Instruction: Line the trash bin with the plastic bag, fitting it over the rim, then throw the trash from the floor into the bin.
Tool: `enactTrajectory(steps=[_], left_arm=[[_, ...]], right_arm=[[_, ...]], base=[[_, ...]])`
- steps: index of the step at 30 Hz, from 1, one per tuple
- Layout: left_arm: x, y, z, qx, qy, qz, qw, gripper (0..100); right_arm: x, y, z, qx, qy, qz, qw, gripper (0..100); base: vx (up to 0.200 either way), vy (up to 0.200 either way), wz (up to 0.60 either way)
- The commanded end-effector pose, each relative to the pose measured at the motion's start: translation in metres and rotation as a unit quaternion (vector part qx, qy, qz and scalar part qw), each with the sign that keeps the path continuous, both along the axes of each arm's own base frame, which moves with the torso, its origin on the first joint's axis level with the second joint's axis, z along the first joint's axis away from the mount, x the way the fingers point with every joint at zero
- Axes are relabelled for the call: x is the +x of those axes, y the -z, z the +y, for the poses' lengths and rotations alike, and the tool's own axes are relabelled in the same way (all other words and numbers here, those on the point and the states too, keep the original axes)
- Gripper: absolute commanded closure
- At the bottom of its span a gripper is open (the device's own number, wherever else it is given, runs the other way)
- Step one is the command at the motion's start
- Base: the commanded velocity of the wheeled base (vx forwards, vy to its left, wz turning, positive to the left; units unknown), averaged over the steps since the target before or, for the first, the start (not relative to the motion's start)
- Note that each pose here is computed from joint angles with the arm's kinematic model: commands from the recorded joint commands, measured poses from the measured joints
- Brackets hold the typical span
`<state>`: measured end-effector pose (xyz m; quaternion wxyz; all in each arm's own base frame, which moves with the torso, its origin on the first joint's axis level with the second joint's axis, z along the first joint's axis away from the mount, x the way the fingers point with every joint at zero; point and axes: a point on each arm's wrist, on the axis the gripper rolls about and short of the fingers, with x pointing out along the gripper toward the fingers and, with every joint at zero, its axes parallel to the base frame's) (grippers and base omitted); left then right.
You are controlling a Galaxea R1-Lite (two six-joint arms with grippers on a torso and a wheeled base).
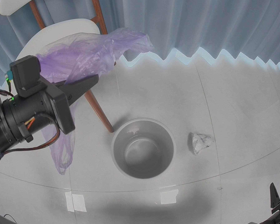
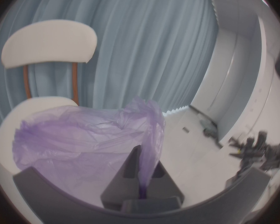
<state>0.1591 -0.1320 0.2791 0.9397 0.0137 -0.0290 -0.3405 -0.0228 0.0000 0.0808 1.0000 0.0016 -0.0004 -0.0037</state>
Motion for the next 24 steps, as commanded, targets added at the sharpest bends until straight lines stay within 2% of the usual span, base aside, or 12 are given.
enactTrajectory(steps=[1,5,6,7,8,9,10,11,13,20,21,24], left_arm=[[0.000,-0.008,0.014,-0.077,0.033,0.041,0.9957,100],[-0.001,-0.015,0.015,-0.165,0.056,0.090,0.9806,100],[-0.001,-0.015,0.015,-0.165,0.056,0.090,0.9806,100],[-0.004,-0.025,0.012,-0.209,0.076,0.091,0.9707,100],[-0.008,-0.032,0.009,-0.230,0.096,0.089,0.9642,100],[-0.008,-0.032,0.009,-0.230,0.096,0.089,0.9642,100],[-0.020,-0.041,-0.003,-0.260,0.142,0.084,0.9514,100],[-0.024,-0.044,-0.006,-0.269,0.159,0.081,0.9464,100],[-0.031,-0.046,-0.009,-0.279,0.181,0.074,0.9401,100],[-0.035,-0.024,-0.020,-0.255,0.206,0.109,0.9384,100],[-0.030,-0.011,-0.025,-0.236,0.210,0.126,0.9401,100],[-0.031,0.000,-0.025,-0.230,0.231,0.127,0.9365,100]], right_arm=[[0.000,0.005,0.000,0.000,0.000,0.000,1.0000,0],[0.000,0.005,0.000,0.000,0.000,0.000,1.0000,0],[0.000,0.005,0.000,0.000,0.000,0.000,1.0000,0],[0.000,0.005,0.000,0.000,0.000,0.000,1.0000,0],[0.000,0.005,0.000,0.000,0.000,0.000,1.0000,0],[0.000,0.005,0.000,0.000,0.000,0.000,1.0000,0],[0.000,0.005,0.000,0.000,0.000,0.000,1.0000,0],[0.000,0.005,0.000,0.000,0.000,0.000,1.0000,0],[0.000,0.005,0.000,0.000,0.000,0.000,1.0000,0],[0.000,0.005,0.000,0.000,0.000,0.000,1.0000,0],[0.000,0.005,0.000,0.000,0.000,0.000,1.0000,0],[0.000,0.005,0.000,0.000,0.000,0.000,1.0000,0]], base=[[0.000,0.000,0.00],[0.000,0.000,0.00],[0.000,0.000,0.00],[0.000,0.000,0.00],[0.000,0.000,0.00],[0.000,0.000,0.00],[0.000,0.000,0.00],[0.000,0.000,0.00],[0.000,0.000,0.00],[0.000,0.000,0.00],[0.000,0.000,0.00],[0.000,0.000,0.00]])
